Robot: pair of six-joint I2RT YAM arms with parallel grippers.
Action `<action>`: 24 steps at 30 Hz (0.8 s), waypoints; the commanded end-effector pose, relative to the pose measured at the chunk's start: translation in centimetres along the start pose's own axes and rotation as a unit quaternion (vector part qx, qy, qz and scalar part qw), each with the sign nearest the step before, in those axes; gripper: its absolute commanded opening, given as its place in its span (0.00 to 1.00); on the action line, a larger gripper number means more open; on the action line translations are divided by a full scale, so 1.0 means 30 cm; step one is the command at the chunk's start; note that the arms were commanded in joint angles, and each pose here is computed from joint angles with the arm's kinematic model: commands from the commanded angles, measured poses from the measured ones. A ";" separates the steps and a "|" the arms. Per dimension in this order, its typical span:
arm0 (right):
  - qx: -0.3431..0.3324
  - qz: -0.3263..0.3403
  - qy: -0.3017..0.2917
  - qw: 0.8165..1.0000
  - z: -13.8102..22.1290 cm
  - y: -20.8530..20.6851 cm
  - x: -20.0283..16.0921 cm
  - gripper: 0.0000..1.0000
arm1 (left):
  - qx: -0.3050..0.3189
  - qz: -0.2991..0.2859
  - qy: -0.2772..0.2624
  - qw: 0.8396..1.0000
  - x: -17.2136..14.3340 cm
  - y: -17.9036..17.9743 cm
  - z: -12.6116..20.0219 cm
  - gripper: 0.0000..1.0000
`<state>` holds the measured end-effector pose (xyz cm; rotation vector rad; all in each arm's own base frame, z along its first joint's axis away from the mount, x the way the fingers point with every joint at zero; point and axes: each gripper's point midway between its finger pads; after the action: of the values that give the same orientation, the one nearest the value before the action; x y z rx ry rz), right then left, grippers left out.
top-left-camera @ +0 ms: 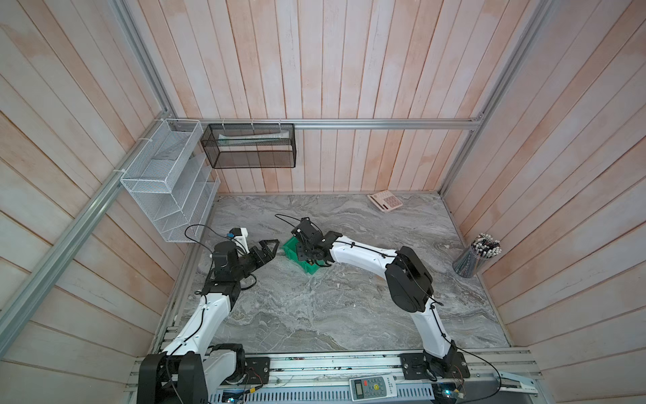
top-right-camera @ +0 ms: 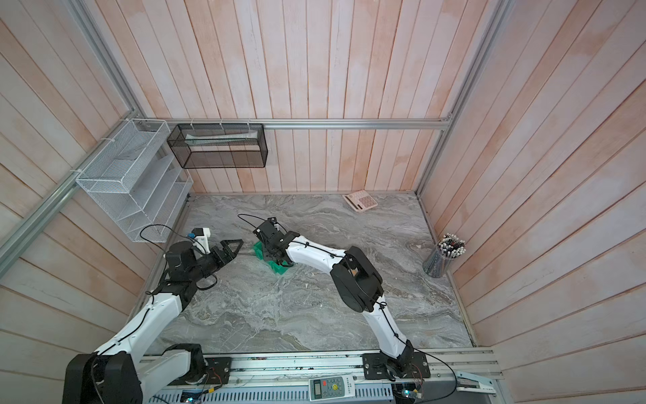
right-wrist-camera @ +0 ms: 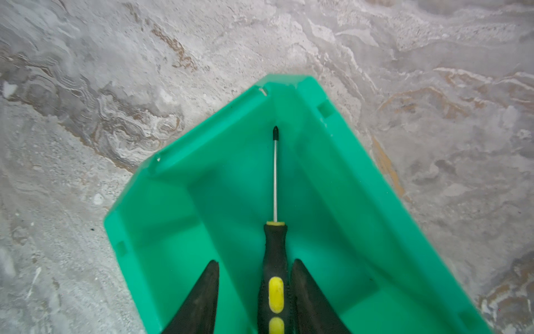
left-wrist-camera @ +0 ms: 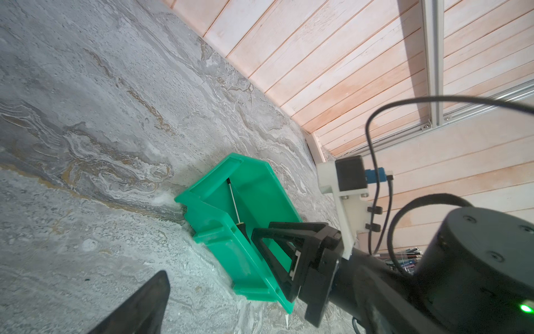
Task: Put the screwdriver in the bin
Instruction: Place the screwdriver into the bin, then reset both arms
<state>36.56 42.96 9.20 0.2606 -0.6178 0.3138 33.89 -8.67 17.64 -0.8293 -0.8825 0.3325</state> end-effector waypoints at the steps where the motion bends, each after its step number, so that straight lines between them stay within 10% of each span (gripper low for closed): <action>1: 0.039 -0.006 -0.066 0.997 0.119 0.046 0.125 0.53 | -0.005 0.004 -0.012 1.000 0.021 -0.013 0.009 1.00; 13: 0.040 -0.038 -0.240 0.969 0.453 -0.198 0.355 0.99 | -0.012 -0.016 -0.063 0.998 0.162 -0.111 0.025 1.00; 24: -0.218 -0.233 -0.334 0.887 0.756 -1.098 0.136 0.98 | 0.073 -0.082 -0.231 0.967 0.330 -0.059 0.132 1.00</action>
<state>40.67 11.72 25.15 0.2008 -1.2037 -0.2474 36.57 -4.58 25.55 -0.6762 -1.2173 0.4076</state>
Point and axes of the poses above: each gripper's point midway between its finger pads, its own z axis back along the fingers, its own y axis along the line the jaws close on, x = y × z, and after that the axes turned 2 degrees about z, right-handed
